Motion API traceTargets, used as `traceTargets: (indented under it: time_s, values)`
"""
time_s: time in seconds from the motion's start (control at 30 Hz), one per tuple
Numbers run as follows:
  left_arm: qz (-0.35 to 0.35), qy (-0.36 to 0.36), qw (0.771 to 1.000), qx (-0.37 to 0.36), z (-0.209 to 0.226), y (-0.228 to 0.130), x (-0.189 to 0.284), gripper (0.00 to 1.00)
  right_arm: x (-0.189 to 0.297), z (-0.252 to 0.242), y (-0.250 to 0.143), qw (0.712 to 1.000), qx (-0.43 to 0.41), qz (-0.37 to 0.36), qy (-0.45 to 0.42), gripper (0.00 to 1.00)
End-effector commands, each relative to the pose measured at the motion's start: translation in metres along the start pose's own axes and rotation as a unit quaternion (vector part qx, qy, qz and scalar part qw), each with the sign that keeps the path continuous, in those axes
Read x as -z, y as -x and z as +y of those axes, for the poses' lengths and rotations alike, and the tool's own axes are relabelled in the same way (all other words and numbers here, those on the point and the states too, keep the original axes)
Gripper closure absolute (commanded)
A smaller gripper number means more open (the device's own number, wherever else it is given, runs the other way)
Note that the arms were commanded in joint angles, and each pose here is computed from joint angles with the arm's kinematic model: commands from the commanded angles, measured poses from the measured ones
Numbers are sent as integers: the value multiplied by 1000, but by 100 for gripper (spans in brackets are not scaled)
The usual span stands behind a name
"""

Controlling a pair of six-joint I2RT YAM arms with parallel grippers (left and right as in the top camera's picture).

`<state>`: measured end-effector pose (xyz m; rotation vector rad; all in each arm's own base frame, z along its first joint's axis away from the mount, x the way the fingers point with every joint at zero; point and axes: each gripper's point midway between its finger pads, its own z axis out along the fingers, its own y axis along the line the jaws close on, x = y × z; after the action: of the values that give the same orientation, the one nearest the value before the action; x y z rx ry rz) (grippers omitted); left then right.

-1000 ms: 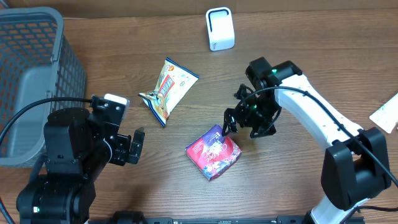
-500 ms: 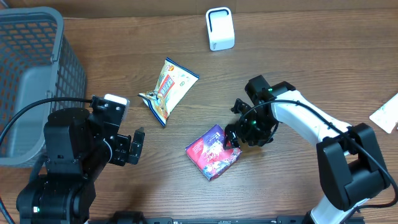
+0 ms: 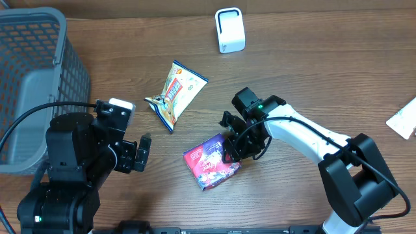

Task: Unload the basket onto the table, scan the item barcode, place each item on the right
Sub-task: 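Lift the pad pack and turn it upright with the right gripper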

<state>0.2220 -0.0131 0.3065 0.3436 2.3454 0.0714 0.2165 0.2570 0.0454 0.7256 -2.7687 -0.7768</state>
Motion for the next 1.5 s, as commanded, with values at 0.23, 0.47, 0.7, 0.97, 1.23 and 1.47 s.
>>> traceTargets:
  time_s: [0.23, 0.47, 0.7, 0.97, 1.23, 1.47]
  values:
    - [0, 6, 1000, -2, 2, 0, 1, 0, 3, 0, 1, 1000, -8, -6, -6, 0]
    - [0, 6, 1000, -2, 2, 0, 1, 0, -10, -4, -5, 1000, -6, -7, 10, 1]
    - [0, 6, 1000, -2, 2, 0, 1, 0, -16, 2, -10, 999, -5, -4, 40, 26]
    - [0, 6, 1000, -2, 2, 0, 1, 0, -21, 10, -11, 997, 2, -8, 76, 69]
    - [0, 6, 1000, -2, 2, 0, 1, 0, -20, 11, -11, 997, -21, -7, 79, 96]
    - [0, 6, 1000, -2, 2, 0, 1, 0, -2, 28, -11, 989, -96, 17, 115, 96]
